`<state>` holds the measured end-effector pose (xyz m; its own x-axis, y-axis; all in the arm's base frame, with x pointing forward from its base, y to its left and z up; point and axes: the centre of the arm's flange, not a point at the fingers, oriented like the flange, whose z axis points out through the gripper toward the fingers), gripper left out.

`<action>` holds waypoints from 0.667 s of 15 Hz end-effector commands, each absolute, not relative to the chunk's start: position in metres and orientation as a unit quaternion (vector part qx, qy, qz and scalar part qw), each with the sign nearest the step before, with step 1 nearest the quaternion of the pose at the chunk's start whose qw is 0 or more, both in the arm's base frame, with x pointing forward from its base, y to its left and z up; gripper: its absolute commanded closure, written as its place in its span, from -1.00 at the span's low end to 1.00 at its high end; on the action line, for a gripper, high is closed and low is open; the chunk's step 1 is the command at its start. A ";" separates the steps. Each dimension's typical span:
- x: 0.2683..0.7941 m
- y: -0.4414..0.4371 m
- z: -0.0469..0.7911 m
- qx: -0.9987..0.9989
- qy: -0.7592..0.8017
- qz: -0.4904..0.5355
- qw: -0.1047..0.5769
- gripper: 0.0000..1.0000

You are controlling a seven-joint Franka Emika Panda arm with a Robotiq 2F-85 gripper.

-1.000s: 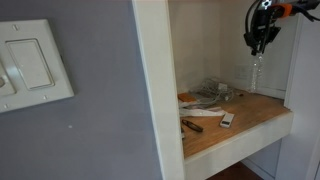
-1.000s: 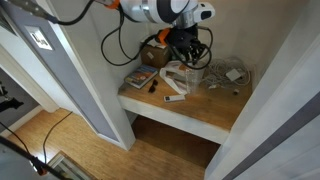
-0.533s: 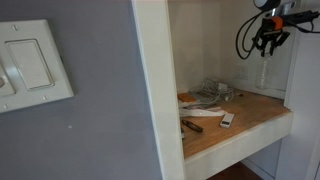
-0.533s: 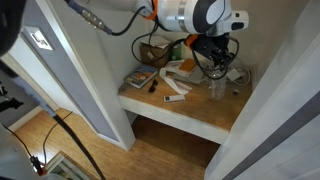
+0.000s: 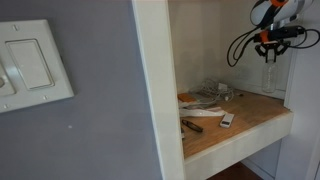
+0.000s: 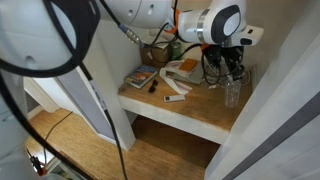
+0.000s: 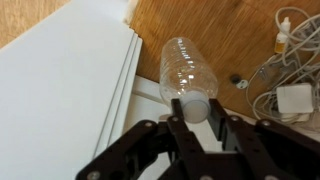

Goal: Move the water bottle to the right

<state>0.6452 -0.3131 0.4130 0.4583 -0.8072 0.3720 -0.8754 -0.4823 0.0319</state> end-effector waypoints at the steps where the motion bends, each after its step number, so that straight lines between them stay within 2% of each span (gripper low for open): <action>1: 0.676 -0.327 0.401 0.810 -0.553 0.152 0.121 0.85; 10: 0.692 -0.350 0.364 0.792 -0.582 0.140 0.116 0.85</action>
